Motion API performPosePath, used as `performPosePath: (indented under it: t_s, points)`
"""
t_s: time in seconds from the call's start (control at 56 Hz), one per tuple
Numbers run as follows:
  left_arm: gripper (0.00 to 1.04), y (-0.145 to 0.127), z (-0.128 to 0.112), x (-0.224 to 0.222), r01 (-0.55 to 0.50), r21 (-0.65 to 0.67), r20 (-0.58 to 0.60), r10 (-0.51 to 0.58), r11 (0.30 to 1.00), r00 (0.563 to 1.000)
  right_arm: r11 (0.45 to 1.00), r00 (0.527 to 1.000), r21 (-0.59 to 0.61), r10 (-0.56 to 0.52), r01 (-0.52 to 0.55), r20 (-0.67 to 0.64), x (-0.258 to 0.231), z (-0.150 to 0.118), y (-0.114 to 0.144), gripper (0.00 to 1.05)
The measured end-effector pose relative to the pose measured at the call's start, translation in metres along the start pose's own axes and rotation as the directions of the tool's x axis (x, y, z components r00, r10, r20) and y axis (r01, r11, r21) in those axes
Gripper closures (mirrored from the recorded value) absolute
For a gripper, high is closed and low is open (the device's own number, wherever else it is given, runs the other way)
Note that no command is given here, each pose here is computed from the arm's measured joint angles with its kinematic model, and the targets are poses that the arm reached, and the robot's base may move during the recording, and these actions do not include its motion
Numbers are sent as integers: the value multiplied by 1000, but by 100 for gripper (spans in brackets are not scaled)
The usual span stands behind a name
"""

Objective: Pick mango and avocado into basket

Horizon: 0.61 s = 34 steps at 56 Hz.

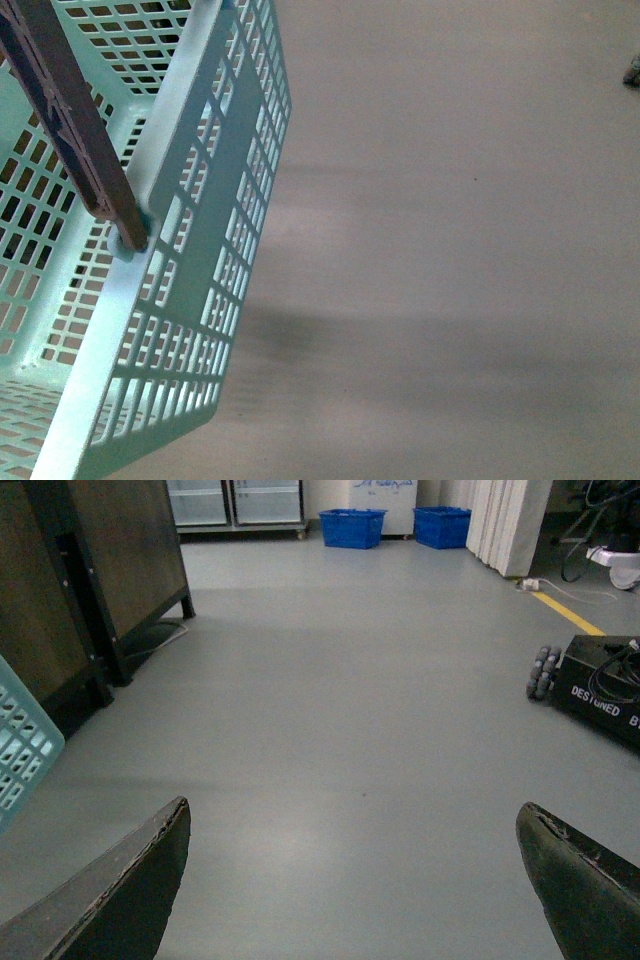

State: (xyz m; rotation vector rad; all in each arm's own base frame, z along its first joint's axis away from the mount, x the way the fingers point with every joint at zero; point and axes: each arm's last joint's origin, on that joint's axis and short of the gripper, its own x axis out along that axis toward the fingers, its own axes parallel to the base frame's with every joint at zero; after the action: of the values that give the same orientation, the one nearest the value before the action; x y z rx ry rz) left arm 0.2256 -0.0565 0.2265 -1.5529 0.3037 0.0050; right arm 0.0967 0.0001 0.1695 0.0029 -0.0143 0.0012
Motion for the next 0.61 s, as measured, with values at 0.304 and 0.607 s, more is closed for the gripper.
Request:
performPosePath:
  t_s: [0.304,0.607]
  points:
    - [100,0,0,0,-4,2,1,4,1000,1000,1000,1000,0,0,0,0,0,0,0,9]
    - [100,1,0,0,-6,2,1,6,1000,1000,1000,1000,0,-1,1,0,0,0,0,9]
